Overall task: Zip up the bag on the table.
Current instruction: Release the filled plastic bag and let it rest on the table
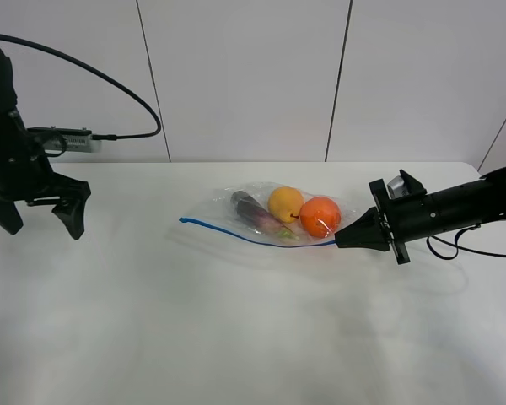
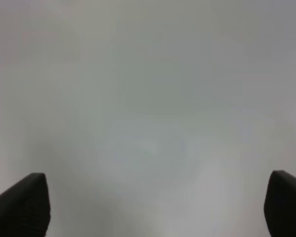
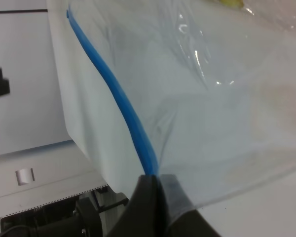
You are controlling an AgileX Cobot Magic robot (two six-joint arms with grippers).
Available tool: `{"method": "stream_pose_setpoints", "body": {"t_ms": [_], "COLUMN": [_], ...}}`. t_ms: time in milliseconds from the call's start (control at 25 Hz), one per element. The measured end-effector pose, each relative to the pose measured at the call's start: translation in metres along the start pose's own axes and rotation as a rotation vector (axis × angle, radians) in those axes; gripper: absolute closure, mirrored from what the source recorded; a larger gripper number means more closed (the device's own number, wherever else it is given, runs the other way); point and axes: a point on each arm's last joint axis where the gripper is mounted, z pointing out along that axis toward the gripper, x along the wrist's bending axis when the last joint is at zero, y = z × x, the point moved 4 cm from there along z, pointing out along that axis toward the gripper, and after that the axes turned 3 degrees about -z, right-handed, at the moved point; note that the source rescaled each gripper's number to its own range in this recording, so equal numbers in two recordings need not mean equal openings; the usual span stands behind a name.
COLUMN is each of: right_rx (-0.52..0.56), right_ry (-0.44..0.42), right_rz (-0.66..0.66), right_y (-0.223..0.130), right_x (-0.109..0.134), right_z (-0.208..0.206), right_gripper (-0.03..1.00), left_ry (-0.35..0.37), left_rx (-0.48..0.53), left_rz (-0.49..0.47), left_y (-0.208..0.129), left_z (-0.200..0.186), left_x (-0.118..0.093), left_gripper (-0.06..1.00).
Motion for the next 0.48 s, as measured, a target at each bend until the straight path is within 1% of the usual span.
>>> {"method": "stream_pose_setpoints", "body": {"t_ms": [120,240,480], "right_rx": [0.001,0.003,0.003], "right_ry": [0.001,0.004,0.004], "right_rz": [0.000,0.000,0.000], "right_y": [0.000,0.000,0.000], "right_x": [0.000,0.000,0.001], "right_z": [0.000,0.000,0.000], "right_gripper": [0.97,0.97,0.97], "left_ry": [0.000,-0.001,-0.009], "left_rx": [0.003,-0.020,-0.133], "left_rz": [0.000,0.000,-0.022], "left_y": [-0.032,-0.066,-0.138], "left_z": [-0.008,-0.019,-0.040], "left_x": [0.001,0.003,0.006], "left_gripper": [-0.05,-0.05,-0.05]}}
